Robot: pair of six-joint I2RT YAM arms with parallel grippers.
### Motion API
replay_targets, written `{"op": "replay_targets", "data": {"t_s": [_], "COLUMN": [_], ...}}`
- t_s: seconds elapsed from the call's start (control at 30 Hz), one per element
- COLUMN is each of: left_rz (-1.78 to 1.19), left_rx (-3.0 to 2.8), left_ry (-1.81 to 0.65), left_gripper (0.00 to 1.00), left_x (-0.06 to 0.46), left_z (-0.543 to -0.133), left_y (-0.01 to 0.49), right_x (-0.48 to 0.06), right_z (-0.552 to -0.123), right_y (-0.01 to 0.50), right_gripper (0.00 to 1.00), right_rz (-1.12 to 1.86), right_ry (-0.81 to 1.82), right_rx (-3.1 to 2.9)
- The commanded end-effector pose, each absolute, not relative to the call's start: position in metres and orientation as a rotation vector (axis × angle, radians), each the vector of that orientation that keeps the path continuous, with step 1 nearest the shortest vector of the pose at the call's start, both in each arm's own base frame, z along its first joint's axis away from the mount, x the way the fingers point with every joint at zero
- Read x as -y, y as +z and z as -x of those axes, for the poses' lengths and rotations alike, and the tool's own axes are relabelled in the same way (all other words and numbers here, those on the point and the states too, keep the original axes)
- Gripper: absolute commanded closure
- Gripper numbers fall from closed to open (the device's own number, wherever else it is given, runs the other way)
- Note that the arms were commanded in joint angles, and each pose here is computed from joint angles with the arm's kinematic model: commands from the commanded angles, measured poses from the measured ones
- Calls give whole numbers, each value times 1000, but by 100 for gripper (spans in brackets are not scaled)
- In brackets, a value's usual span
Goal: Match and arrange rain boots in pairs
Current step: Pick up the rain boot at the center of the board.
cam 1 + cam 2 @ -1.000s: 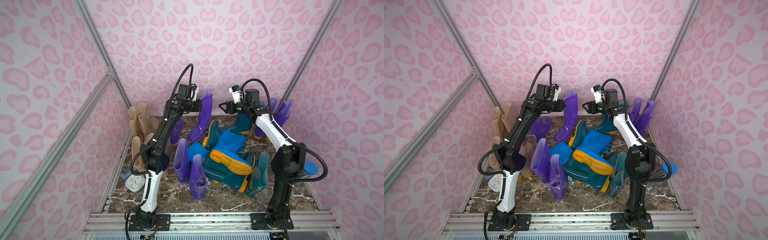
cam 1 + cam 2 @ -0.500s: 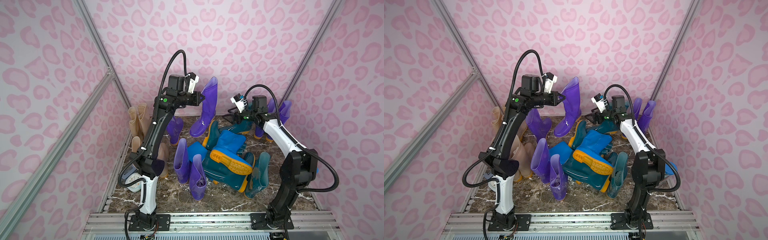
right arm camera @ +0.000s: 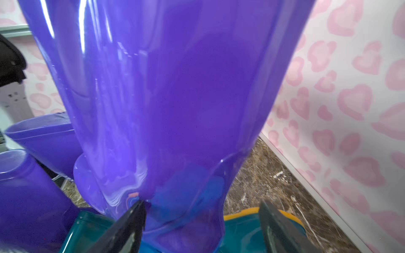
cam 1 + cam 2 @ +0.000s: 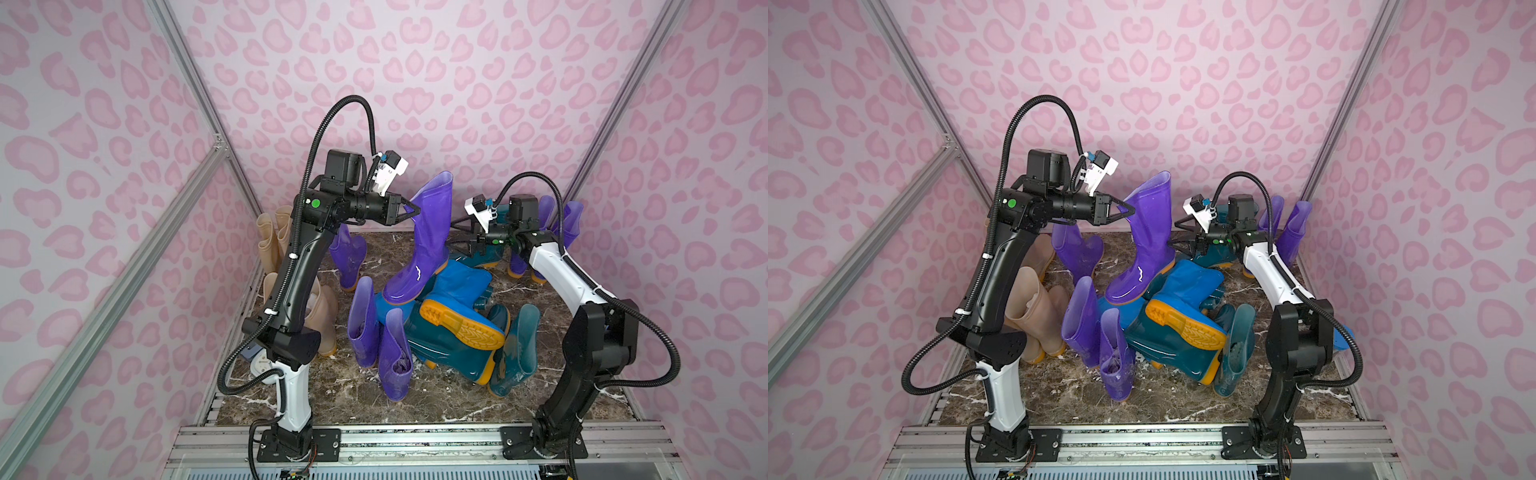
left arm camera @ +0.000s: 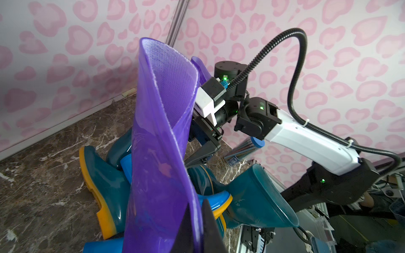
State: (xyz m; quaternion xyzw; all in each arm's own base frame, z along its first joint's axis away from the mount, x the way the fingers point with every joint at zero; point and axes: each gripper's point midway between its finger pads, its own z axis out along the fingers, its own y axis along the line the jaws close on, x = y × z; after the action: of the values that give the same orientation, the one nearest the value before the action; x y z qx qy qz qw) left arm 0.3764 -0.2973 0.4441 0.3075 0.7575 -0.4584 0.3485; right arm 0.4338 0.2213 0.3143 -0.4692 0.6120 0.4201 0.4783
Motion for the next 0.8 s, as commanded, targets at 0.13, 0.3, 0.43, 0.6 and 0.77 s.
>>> {"op": "replay_targets", "data": {"t_s": [0.13, 0.3, 0.43, 0.6, 0.77], "left_rz": [-900, -904, -923, -938, -962], "left_rx": [-1827, -1784, -1773, -1797, -1818], "left_ry": [-1289, -1341, -1382, -1396, -1410], "left_gripper": [98, 98, 98, 98, 98], "left_x": [304, 308, 310, 309, 310], "left_z": [-361, -360, -356, -351, -343], "left_y": [468, 477, 479, 472, 463], "right_x": [-250, -250, -244, -225, -216], "right_z": [-381, -364, -365, -387, -398], "right_y": [323, 326, 325, 328, 329], "right_gripper": [28, 32, 25, 21, 21], "right_rz": [1322, 1319, 1293, 1223, 1228], "right_ry": [1292, 1417, 1437, 1430, 1384], "right_rx": [-1281, -1200, -1193, -1226, -1241]}}
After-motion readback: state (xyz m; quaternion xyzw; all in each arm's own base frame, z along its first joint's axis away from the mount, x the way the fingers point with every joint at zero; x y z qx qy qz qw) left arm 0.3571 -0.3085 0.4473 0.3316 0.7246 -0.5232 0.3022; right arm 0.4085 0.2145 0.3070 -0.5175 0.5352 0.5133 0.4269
